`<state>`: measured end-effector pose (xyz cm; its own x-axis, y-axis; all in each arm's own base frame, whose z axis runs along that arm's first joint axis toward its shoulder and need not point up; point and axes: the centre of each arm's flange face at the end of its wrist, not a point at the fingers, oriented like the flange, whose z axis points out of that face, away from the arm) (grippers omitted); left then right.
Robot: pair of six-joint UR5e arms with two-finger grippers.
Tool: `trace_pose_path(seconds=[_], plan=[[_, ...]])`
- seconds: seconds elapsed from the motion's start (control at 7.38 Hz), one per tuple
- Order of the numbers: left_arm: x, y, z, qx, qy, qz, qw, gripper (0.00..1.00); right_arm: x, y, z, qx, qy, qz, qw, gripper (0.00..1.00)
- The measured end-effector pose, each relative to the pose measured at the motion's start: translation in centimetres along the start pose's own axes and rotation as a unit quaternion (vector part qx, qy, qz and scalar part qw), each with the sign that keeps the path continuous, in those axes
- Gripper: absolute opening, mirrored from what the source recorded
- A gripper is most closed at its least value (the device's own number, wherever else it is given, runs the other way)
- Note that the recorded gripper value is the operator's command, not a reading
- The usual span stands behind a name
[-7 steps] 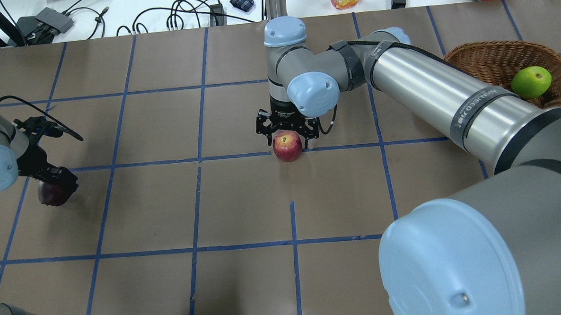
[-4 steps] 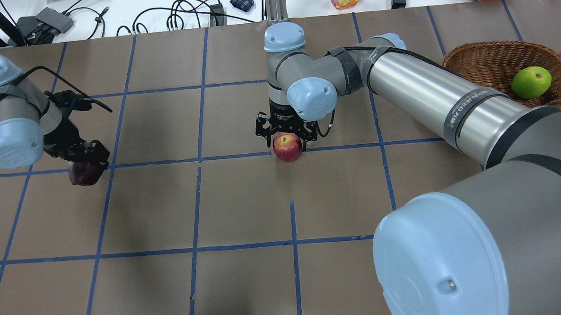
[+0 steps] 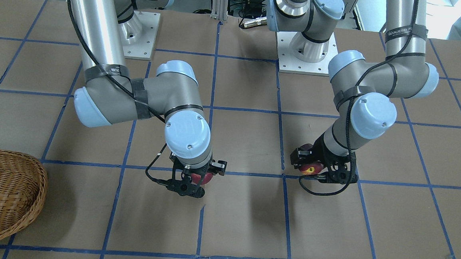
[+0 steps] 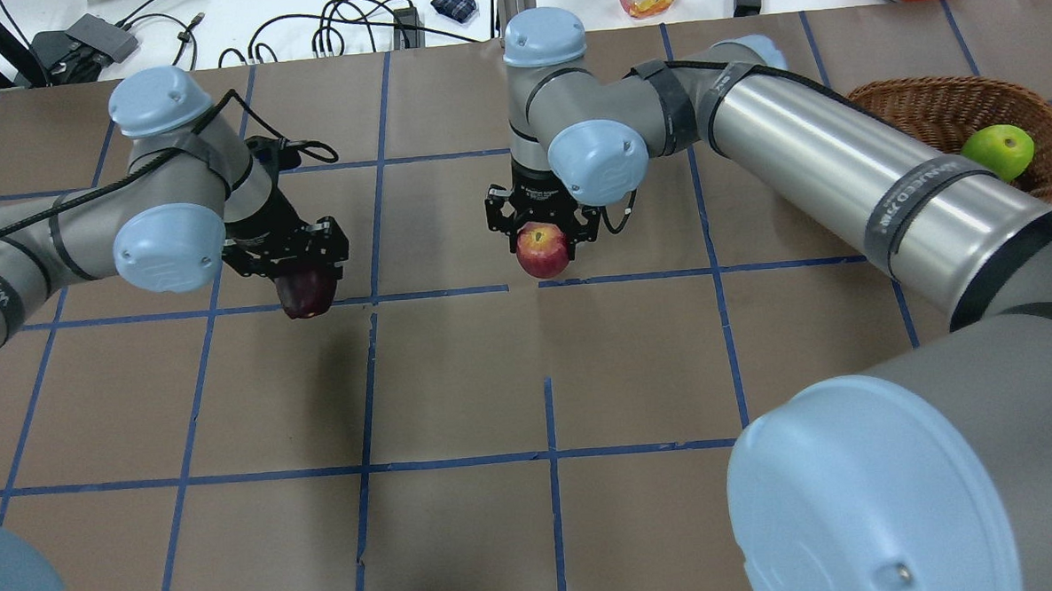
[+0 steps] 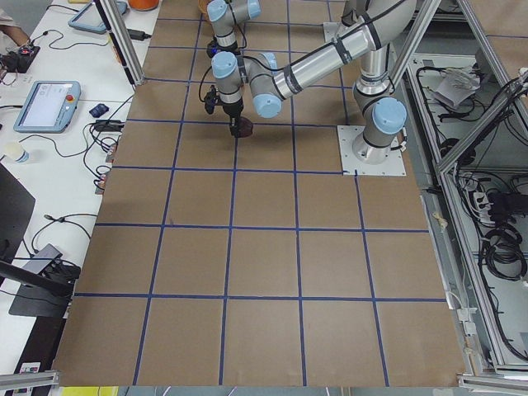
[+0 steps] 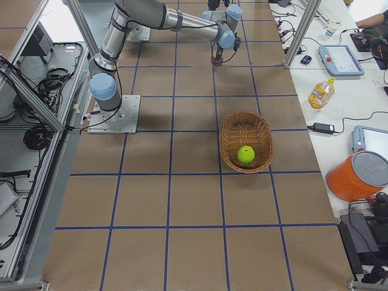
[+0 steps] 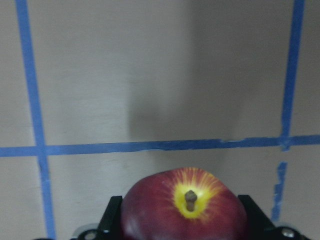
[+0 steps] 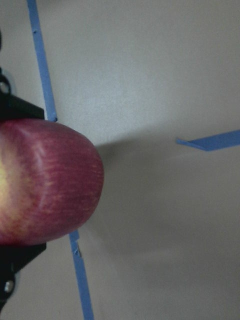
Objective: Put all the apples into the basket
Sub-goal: 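Carry red apple into basket with right gripper while left brings dark apple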
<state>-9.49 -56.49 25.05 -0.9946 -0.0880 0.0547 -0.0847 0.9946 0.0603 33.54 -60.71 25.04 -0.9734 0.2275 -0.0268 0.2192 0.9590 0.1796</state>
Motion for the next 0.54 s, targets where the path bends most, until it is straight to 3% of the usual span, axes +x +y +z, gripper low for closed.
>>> trace_pose_path(seconds=[0.27, 0.54], plan=[[8.2, -0.1, 0.2, 0.011, 0.006, -0.020, 0.9997, 0.36, 8.8, -2.7, -7.8, -0.001, -0.003, 0.032, 0.9995, 0.00], [16.2, -0.1, 1.9, 0.023, 0.016, 0.003, 0.9996, 0.36, 20.8, -5.9, -12.5, 0.005, 0.026, 0.008, 0.9996, 0.00]])
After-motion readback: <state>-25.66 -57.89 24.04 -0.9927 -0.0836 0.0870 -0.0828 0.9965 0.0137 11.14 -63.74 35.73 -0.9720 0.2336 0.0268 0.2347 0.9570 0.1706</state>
